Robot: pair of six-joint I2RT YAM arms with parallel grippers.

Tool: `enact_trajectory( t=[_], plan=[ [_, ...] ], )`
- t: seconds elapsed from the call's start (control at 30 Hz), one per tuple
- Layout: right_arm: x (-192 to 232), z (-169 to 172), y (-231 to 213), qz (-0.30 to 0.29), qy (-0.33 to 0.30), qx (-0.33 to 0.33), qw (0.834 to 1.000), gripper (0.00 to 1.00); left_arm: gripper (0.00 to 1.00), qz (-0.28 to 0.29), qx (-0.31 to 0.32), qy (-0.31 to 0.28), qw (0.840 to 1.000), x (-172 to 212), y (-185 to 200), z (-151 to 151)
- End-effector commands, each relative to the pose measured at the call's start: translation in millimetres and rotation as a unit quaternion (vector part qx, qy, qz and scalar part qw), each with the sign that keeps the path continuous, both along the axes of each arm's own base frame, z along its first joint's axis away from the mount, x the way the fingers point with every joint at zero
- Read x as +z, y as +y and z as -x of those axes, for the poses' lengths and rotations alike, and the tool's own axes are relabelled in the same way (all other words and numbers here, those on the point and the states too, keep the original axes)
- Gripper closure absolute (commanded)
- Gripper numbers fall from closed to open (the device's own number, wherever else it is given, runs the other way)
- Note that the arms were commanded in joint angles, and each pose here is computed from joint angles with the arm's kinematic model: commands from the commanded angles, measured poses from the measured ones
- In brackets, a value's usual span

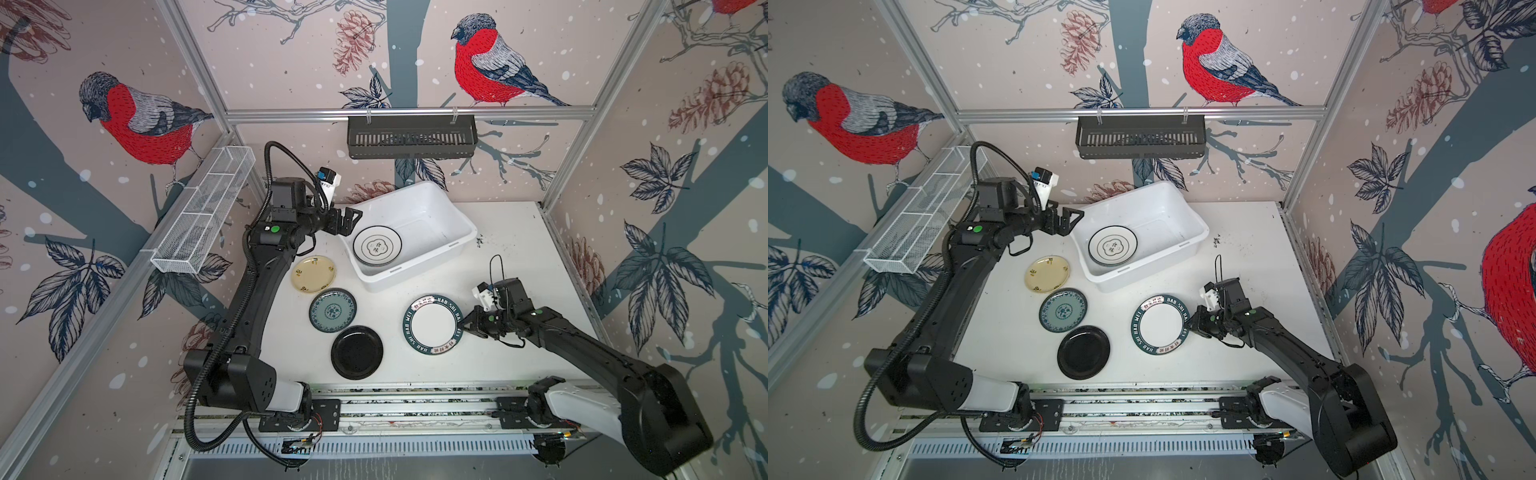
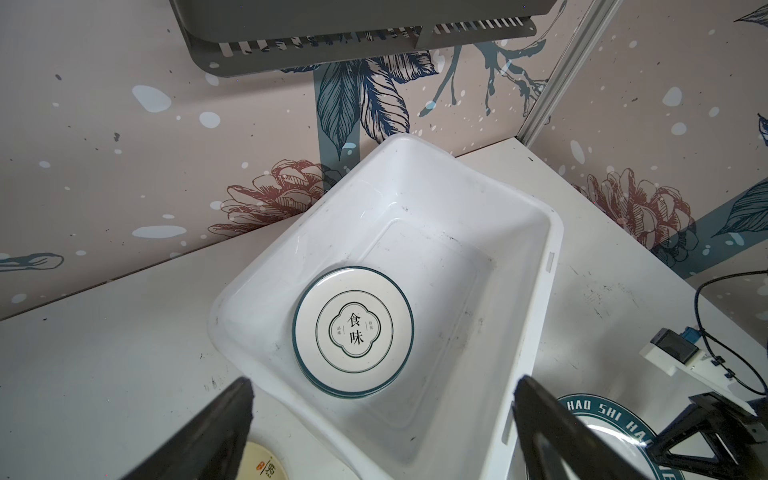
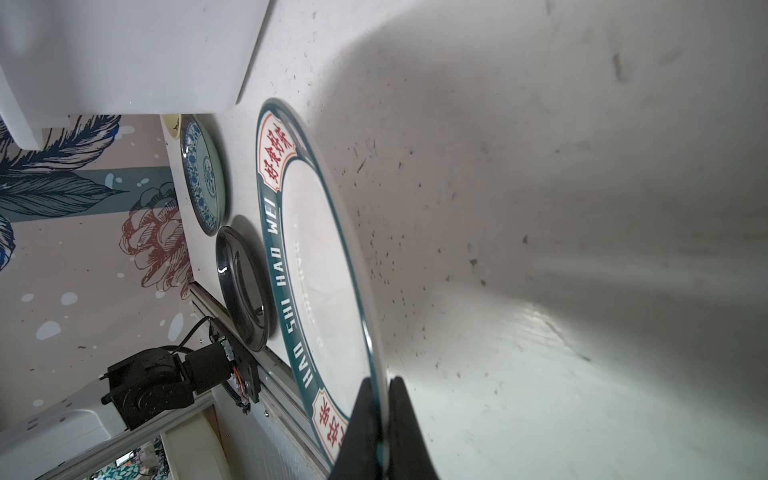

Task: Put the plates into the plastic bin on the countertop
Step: 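Lift the green-rimmed plate and carry it toward the bin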

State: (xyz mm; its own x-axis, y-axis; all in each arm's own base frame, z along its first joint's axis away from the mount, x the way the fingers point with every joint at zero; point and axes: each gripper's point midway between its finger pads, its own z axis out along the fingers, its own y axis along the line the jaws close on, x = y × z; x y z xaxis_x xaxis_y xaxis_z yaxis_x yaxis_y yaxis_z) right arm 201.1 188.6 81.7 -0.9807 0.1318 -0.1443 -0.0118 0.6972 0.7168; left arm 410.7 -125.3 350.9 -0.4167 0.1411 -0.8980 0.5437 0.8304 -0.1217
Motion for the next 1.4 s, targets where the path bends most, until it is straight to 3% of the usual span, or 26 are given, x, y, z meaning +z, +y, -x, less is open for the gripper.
enact_trajectory(
  t=[0.0,0.33,0.63,0.9,1.37],
  plan=[
    [6,9,-3,0.011,0.004,0.02,1.0,0.99,0.03,0.01,0.002,-0.008,1.0,8,-1,-4],
    [59,15,-5,0.02,-0.011,0.043,0.999,0.99,0.04,0.021,0.012,-0.011,1.0,14,-1,-17],
    [125,-14,8,0.0,-0.06,0.046,0.997,0.99,0.04,0.028,0.026,-0.019,0.999,24,1,-27],
    [175,-52,29,-0.027,-0.097,0.06,0.993,0.99,0.04,0.028,0.035,-0.028,0.999,31,4,-23],
    [198,-150,72,-0.039,-0.127,0.076,0.988,0.98,0.04,0.025,0.028,-0.051,0.998,45,6,-4]
  ],
)
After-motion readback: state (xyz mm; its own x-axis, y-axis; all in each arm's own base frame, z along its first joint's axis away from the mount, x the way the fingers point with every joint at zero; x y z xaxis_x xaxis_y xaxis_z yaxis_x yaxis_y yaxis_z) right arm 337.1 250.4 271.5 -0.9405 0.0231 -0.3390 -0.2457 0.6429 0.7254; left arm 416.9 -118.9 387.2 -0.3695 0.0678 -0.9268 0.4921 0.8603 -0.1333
